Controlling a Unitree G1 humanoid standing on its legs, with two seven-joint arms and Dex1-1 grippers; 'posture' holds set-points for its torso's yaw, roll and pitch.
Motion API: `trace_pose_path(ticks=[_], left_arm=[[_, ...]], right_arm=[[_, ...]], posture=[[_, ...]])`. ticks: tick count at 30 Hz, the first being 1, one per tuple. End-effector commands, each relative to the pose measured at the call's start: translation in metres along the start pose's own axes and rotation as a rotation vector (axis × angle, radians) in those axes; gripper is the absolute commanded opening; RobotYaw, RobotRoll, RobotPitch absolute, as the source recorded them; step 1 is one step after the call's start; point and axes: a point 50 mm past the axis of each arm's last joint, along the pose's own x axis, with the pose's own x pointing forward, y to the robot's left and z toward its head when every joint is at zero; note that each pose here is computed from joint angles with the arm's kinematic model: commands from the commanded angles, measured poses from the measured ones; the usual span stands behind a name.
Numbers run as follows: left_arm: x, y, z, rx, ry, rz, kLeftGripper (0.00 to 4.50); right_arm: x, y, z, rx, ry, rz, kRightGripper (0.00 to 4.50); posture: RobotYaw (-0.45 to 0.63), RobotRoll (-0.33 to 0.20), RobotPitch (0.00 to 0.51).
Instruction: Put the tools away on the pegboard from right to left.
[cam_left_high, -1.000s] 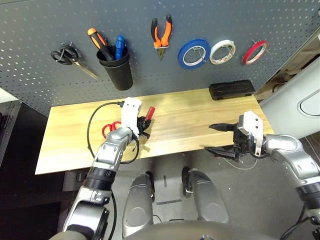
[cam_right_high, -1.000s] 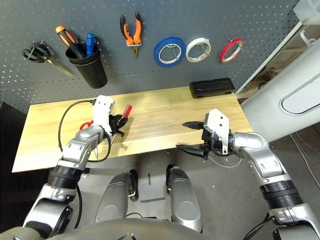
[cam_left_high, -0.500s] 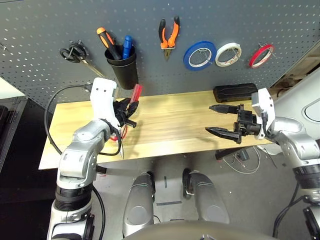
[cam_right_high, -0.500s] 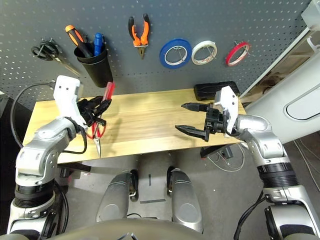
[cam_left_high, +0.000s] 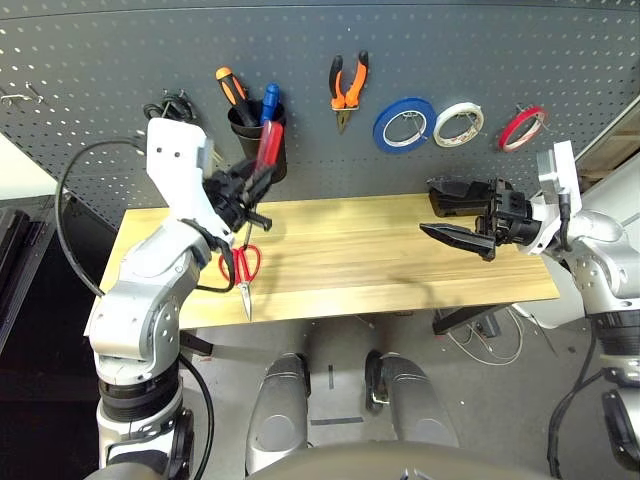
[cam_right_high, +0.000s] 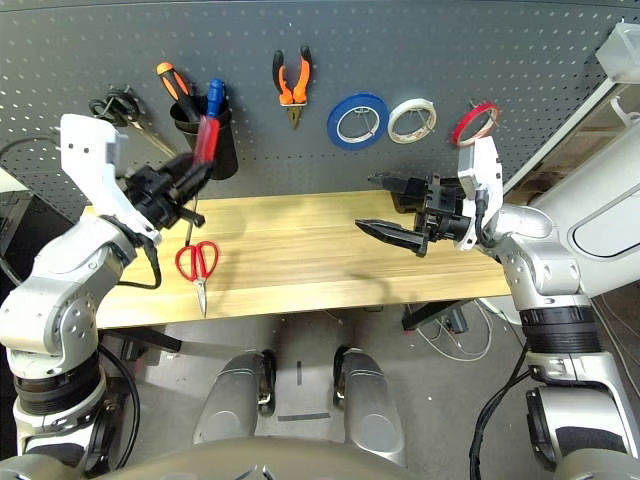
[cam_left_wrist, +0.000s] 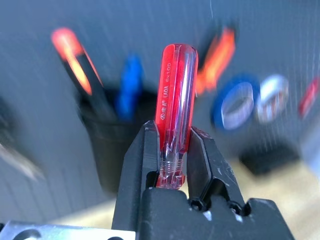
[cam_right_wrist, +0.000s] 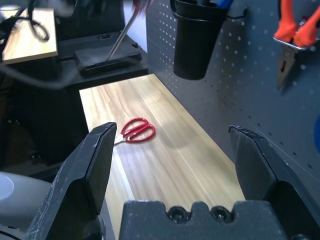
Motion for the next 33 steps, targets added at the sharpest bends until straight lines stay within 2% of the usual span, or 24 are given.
trace_pose_path(ticks=[1, 7, 12, 24, 33], left_arm=[[0.011, 0.008, 0.014, -0.025, -0.093, 0.048, 0.87], [0.032, 0.017, 0.03, -0.041, -0.189, 0.097, 0.87], [0.049, 0.021, 0.044, -0.102, -0.315, 0.164, 0.87], [0.074, 0.011, 0.053, -0.147, -0.405, 0.17, 0.87], [0.086, 0.009, 0.037, -0.131, -0.39, 0.163, 0.87]], right_arm=[[-0.001, -0.002, 0.004, -0.018, -0.008, -0.011, 4.5], [0.0, 0.001, 0.007, -0.029, -0.017, -0.019, 4.5], [-0.001, 0.005, 0.012, -0.024, -0.049, -0.045, 4.5], [0.003, 0.006, 0.041, -0.077, -0.133, -0.071, 4.5], [0.011, 0.007, 0.063, -0.105, -0.163, -0.047, 4.5]], posture=[[0.09, 0.0, 0.076], [0.06, 0.0, 0.078], [0.03, 0.0, 0.078], [-0.03, 0.0, 0.077], [-0.06, 0.0, 0.078]])
